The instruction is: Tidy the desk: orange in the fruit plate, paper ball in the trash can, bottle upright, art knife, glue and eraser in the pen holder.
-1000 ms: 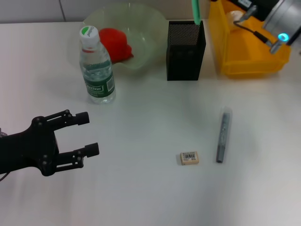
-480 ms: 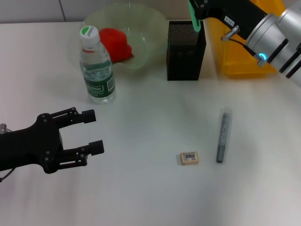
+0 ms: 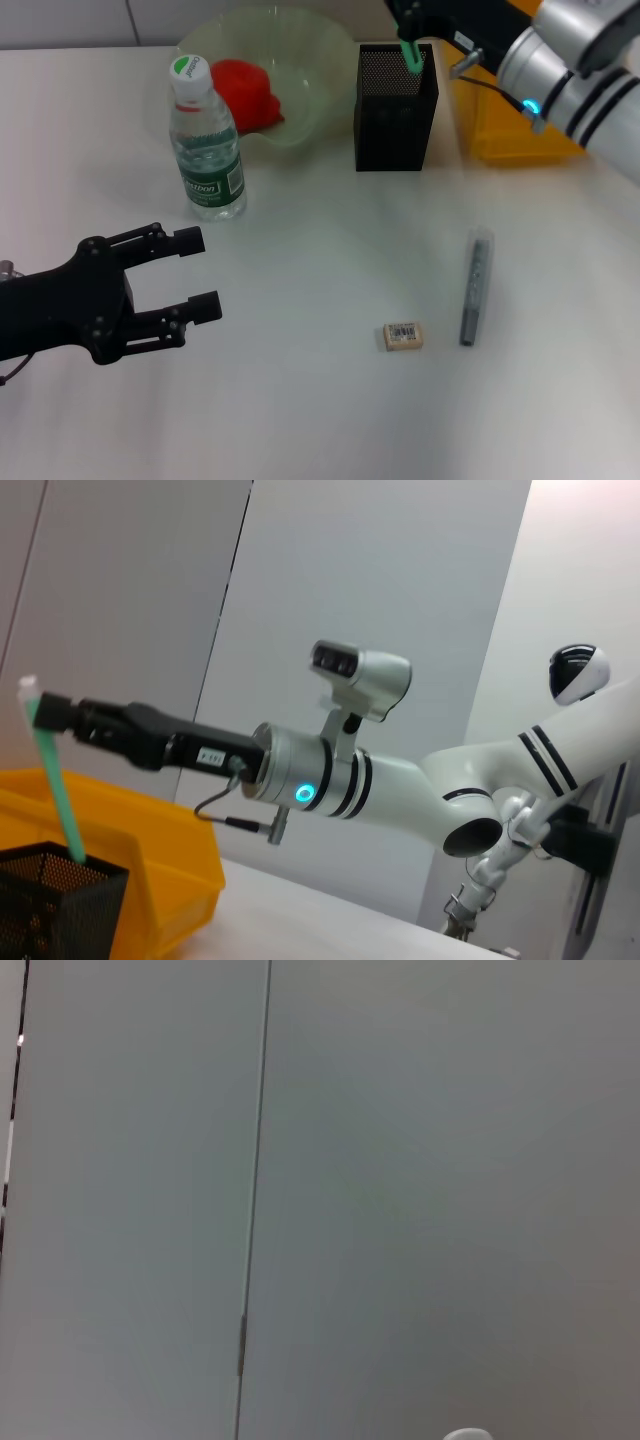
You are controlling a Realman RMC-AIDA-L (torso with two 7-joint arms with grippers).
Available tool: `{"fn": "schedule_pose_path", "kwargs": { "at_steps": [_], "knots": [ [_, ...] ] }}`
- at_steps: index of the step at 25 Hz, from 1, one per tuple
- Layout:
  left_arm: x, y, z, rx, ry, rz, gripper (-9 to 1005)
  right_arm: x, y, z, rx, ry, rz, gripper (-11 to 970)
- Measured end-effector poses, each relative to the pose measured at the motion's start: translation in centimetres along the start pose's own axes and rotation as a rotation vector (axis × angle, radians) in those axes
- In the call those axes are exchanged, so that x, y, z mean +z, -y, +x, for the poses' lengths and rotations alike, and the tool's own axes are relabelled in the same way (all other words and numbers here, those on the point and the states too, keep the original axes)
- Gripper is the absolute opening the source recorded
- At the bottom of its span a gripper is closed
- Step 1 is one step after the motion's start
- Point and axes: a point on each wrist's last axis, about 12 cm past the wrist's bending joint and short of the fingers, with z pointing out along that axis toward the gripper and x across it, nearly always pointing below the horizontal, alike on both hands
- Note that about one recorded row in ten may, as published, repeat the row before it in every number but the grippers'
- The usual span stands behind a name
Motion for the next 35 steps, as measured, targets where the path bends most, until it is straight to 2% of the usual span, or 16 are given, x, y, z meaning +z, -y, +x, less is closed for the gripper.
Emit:
{"fn": "schedule_pose_path", "kwargs": {
  "at_steps": [8,19,24,28,29,30,31,33,35],
  "knots": [
    [0.0,0.0,-0.2,-0.002,0.019,-0.004,786,0.8,-0.2,0.4,0.015,-0.063,0.013,159],
    [-0.5,0.0,-0.3,-0.001,0.026,-0.013,786,0.0,0.1,1.0,0.085,-0.071,0.030,175],
    [-0.6,0.1,-0.3,0.000,0.025,-0.010,786,-0.4,0.2,0.9,0.115,-0.048,0.032,304],
    [-0.7,0.1,-0.3,0.000,0.025,-0.009,786,-2.6,0.9,0.1,0.235,0.083,-0.006,421],
    [-0.7,0.1,-0.3,0.000,0.025,-0.009,786,-2.6,0.9,0.1,0.235,0.083,-0.006,459],
    [-0.7,0.1,-0.3,0.001,0.026,-0.007,786,-4.4,1.5,-0.7,0.306,0.171,-0.041,498],
    [-0.6,0.1,-0.4,0.001,0.026,-0.005,786,-4.4,1.5,-0.7,0.306,0.171,-0.041,537],
    [-0.5,0.1,-0.4,0.003,0.025,0.002,786,-6.3,1.9,-1.5,0.368,0.238,-0.105,614],
    [-0.4,0.1,-0.4,0.007,0.023,0.007,786,-7.7,2.2,-2.6,0.390,0.265,-0.196,629]
  ]
}}
